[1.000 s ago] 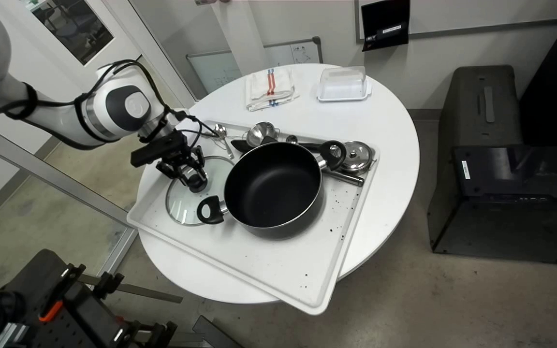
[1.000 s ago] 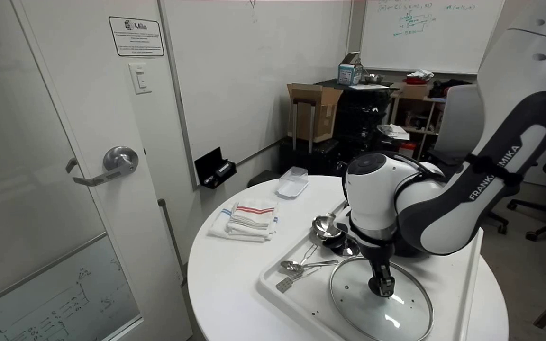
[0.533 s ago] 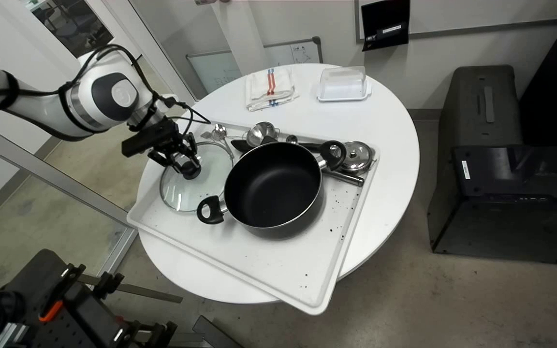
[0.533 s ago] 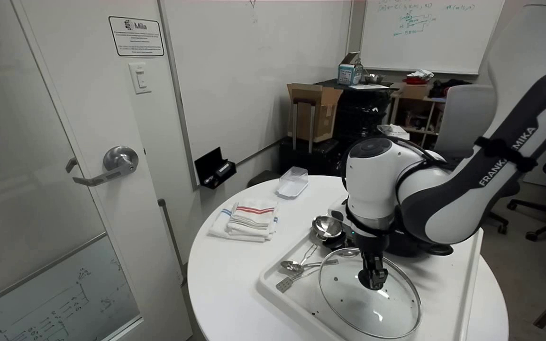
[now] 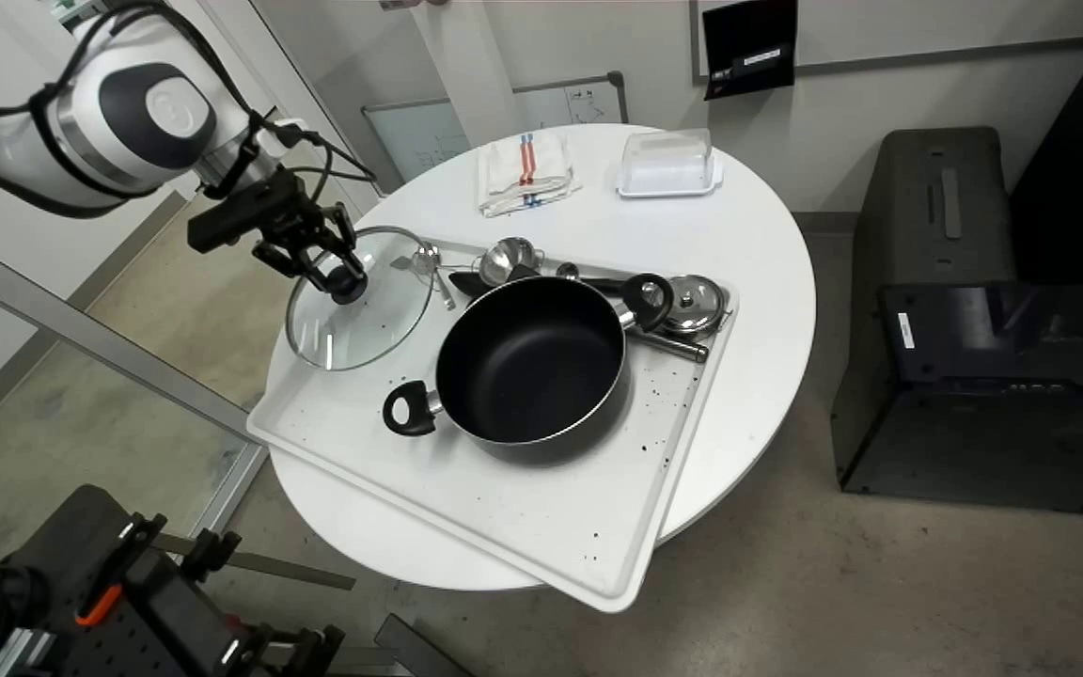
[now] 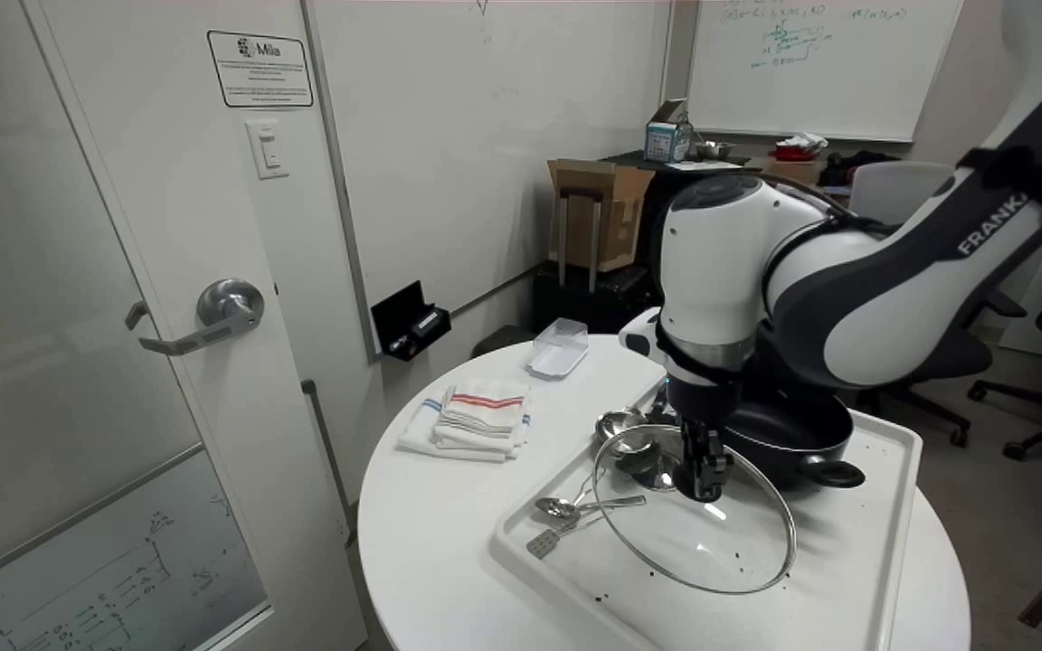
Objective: Put the lid on the pot
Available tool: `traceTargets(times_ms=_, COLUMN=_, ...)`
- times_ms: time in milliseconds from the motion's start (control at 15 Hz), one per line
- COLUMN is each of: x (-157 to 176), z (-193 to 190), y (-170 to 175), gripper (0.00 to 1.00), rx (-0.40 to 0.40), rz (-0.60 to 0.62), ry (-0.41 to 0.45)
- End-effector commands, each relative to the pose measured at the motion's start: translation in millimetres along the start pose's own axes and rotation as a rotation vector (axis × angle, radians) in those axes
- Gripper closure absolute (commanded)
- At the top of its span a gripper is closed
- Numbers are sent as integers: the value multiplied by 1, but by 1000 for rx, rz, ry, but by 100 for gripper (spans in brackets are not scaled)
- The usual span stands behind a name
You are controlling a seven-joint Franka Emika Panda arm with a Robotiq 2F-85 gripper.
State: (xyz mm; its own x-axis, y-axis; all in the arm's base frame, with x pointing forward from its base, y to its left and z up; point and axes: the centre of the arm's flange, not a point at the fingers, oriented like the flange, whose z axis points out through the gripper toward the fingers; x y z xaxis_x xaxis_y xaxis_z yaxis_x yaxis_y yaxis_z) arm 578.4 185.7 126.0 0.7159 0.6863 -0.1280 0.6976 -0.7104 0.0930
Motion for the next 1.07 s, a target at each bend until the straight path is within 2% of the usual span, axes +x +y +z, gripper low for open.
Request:
traceTargets(times_ms=0, x=-8, z=-51, y=20, gripper=75, rx=19, rz=88, ry=-48)
traceTargets(times_ms=400, x=-25, z=-67, y=69, gripper=75, rx=84, rz=274, ry=-102)
traceTargets(times_ms=1000, x=-56, z=-43, y=144, gripper=75, rx=161, rz=581, ry=-86)
